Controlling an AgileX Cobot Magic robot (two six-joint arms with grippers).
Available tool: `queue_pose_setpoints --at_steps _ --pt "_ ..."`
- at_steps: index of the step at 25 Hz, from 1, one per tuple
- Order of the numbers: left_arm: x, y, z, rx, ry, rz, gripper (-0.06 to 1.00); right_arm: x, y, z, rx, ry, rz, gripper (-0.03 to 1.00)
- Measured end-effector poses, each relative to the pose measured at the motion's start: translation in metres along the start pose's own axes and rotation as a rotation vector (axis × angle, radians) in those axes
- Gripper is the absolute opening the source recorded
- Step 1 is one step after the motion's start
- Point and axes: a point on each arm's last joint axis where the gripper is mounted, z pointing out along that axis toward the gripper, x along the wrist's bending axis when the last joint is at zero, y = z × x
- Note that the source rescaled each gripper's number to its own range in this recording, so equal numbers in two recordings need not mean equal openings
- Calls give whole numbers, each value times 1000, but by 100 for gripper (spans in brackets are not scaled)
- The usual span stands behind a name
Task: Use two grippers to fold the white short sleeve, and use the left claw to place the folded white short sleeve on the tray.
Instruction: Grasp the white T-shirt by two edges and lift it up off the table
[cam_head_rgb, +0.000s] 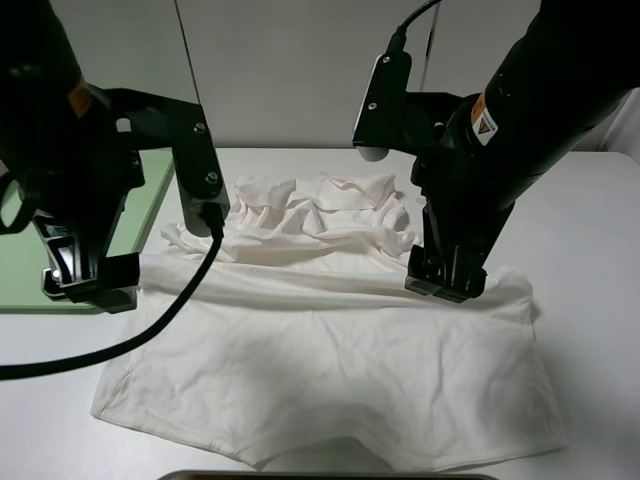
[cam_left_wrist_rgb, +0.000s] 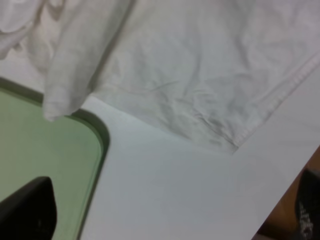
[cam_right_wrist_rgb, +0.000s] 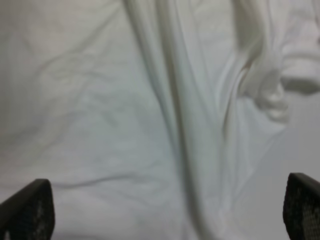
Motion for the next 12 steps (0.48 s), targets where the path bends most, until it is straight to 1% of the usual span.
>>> queue_pose_setpoints --at_steps 2,5,9,10,12 --pt "1 5 8 24 -11 23 95 -2 3 4 -10 -22 -91 100" --pt "3 13 23 74 -28 62 95 -4 3 10 18 -39 -179 100" --pt "9 20 40 99 -39 88 95 -11 0 19 54 -48 -191 100" --pt "12 22 44 101 -33 98 95 -18 -3 28 84 -44 -180 100" --pt "16 25 50 104 -19 111 95 -23 -6 38 115 -33 -184 100"
